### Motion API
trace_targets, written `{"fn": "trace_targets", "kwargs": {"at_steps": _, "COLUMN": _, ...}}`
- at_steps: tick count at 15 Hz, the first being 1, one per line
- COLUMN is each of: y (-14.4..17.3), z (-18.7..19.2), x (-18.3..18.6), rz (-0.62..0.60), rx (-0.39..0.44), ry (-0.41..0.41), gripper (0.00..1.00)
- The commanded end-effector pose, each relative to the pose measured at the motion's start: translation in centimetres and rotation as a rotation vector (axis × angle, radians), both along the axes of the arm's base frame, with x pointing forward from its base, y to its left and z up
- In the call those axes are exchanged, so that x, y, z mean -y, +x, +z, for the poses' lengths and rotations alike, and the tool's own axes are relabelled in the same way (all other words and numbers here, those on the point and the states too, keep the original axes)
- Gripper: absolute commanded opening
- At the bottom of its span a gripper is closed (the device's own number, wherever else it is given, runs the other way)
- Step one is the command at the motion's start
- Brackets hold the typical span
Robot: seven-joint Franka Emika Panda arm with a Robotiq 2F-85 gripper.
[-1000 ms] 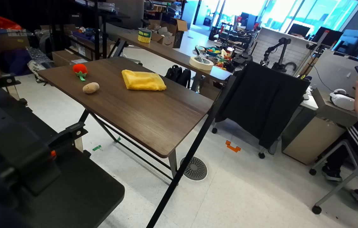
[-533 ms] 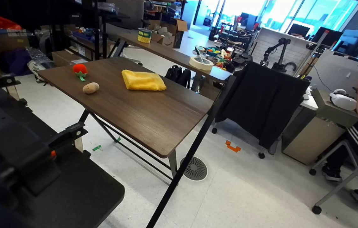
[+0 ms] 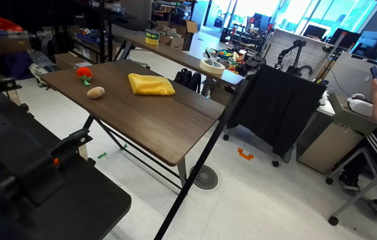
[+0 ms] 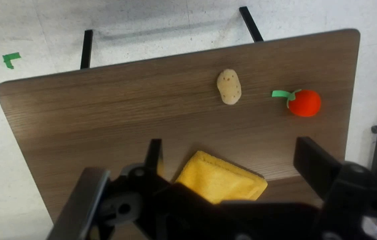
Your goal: Use the towel to wipe the table
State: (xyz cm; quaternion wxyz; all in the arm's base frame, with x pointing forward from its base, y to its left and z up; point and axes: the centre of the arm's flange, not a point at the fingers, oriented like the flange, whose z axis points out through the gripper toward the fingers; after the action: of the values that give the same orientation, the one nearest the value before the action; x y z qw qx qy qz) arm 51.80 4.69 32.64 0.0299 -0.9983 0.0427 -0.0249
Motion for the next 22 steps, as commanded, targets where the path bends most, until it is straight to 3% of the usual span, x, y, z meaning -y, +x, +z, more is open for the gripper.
{"fn": "trace_targets", "kwargs": {"at_steps": 1, "y": 9.2, "z": -1.2, "x": 0.7, "rz": -0.087, "rx": -0.021, "ry": 0.047, "gripper": 1.0}}
{"fn": "trace_targets", "kwargs": {"at_steps": 6, "y": 17.2, "z": -3.3, "x": 1.3, "rz": -0.161, "rx": -0.088, "ry": 0.083, "gripper": 1.0}}
{"fn": "trace_targets", "kwargs": {"at_steps": 7, "y": 11.0, "z": -3.4, "x": 1.5, "rz": -0.122, "rx": -0.055, "ry": 0.056, "gripper": 1.0}}
{"fn": "trace_targets", "kwargs": {"at_steps": 11, "y": 13.5, "z": -4.5, "x": 1.4, "rz": -0.143, "rx": -0.072, "ry": 0.064, "gripper": 1.0}}
{"fn": "trace_targets", "kwargs": {"at_steps": 22, "y": 13.7, "z": -4.3, "x": 1.4, "rz": -0.145, "rx": -0.071, "ry": 0.065, "gripper": 1.0}}
